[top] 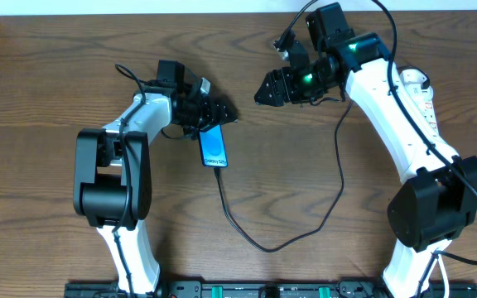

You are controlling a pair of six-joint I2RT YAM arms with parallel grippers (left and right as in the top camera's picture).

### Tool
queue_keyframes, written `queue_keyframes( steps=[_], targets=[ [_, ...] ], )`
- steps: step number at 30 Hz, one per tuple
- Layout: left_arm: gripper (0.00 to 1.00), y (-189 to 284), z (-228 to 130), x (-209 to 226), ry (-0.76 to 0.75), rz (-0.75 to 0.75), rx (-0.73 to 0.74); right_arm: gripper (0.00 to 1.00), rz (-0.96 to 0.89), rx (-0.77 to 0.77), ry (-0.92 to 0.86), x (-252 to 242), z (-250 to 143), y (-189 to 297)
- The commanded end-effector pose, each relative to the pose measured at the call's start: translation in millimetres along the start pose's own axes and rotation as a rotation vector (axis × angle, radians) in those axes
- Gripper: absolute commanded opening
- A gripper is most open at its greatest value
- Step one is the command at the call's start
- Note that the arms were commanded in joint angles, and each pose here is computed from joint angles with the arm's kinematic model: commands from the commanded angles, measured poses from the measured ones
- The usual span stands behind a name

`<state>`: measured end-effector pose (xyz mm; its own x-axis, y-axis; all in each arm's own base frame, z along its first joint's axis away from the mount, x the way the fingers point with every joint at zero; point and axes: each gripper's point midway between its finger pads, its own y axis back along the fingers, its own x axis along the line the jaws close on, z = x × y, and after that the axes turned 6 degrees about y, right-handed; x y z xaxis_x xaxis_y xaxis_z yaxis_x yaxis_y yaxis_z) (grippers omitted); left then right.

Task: Plug charger to phone and switch on socket
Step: 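Set the phone flat on the table with the left gripper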

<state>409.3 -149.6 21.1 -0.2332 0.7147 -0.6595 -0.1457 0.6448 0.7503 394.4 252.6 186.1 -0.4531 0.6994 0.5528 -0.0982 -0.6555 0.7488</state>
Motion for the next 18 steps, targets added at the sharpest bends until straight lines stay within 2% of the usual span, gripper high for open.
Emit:
queue_keyframes(
  steps=[1, 18],
  targets=[
    [0.78, -6.1, 0.8, 40.9, 0.049, 0.171, -0.021, 0.68, -0.003, -0.004, 0.032, 6.1, 2.3, 0.1],
    [0.79, 8.9, 5.1, 59.3, 0.110, 0.330, -0.052, 0.68, -0.006, -0.004, 0.032, 5.6, 2.4, 0.1]
  ],
)
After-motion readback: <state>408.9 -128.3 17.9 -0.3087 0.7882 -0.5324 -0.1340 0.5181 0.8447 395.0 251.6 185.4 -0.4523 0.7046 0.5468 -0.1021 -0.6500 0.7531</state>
